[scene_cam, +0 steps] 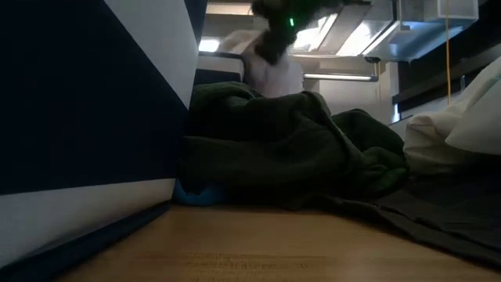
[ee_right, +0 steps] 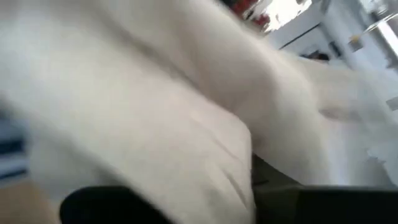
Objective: Sort clothes
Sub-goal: Put the white polo shirt into the top blue laundry bin
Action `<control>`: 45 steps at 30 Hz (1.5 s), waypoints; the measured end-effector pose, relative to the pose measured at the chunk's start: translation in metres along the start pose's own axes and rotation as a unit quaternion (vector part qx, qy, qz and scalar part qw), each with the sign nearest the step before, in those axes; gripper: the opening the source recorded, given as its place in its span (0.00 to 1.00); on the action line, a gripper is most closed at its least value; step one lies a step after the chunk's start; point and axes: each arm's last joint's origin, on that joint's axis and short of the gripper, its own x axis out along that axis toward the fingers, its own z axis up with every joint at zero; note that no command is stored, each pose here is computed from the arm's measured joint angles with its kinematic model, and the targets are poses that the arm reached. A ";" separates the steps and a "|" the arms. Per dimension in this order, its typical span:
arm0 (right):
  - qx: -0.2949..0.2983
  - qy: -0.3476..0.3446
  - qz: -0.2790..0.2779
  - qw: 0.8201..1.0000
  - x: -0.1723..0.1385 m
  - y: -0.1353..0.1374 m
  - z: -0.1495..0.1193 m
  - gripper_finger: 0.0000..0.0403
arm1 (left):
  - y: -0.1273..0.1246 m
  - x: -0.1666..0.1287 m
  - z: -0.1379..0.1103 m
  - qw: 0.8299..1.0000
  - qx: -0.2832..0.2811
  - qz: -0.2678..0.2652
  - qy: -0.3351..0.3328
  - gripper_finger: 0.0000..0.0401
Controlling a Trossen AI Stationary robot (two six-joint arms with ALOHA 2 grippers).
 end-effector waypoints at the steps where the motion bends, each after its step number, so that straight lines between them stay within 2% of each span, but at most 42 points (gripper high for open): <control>1: 0.005 -0.011 -0.007 1.000 -0.002 -0.010 0.009 0.03 | 0.000 0.000 0.000 1.000 0.000 0.000 0.000 0.00; 6: 0.055 -0.111 0.012 0.992 -0.011 -0.051 0.044 0.03 | 0.000 0.000 0.000 1.000 0.000 0.000 0.000 0.00; 11: 0.104 -0.223 0.037 0.968 -0.011 -0.074 0.063 0.02 | 0.000 0.000 0.000 1.000 0.000 0.000 0.000 0.00; 14: 0.112 -0.280 0.068 0.951 -0.001 -0.075 0.068 0.04 | 0.000 0.000 0.000 1.000 0.001 0.000 -0.001 0.00; 18: 0.107 -0.361 0.112 0.920 0.014 -0.075 0.080 0.04 | 0.000 0.000 0.000 1.000 0.006 0.001 -0.001 0.00; 23: 0.122 -0.422 0.146 0.886 0.029 -0.078 0.099 0.03 | 0.000 0.000 0.000 1.000 0.009 0.001 -0.001 0.00; 26: 0.112 -0.456 0.177 0.865 0.037 -0.070 0.109 0.03 | 0.000 0.000 0.000 1.000 0.009 0.001 -0.001 0.00; 31: 0.128 -0.469 0.187 0.854 0.045 -0.066 0.117 0.03 | 0.000 0.000 0.000 1.000 0.011 0.000 -0.001 0.00; 33: 0.153 -0.466 0.215 0.845 0.048 -0.060 0.117 0.03 | 0.000 0.000 0.000 1.000 0.011 0.000 -0.001 0.00; 35: 0.175 -0.442 0.248 0.844 0.052 -0.053 0.115 0.03 | 0.000 0.000 0.000 1.000 0.011 0.001 -0.001 0.00; 40: 0.211 -0.349 0.273 0.871 0.060 -0.041 0.106 0.07 | 0.000 0.000 0.000 1.000 0.010 0.000 -0.001 0.00; 45: 0.228 -0.268 0.292 0.889 0.064 -0.032 0.097 0.21 | 0.000 0.000 0.000 1.000 0.010 0.000 -0.001 0.00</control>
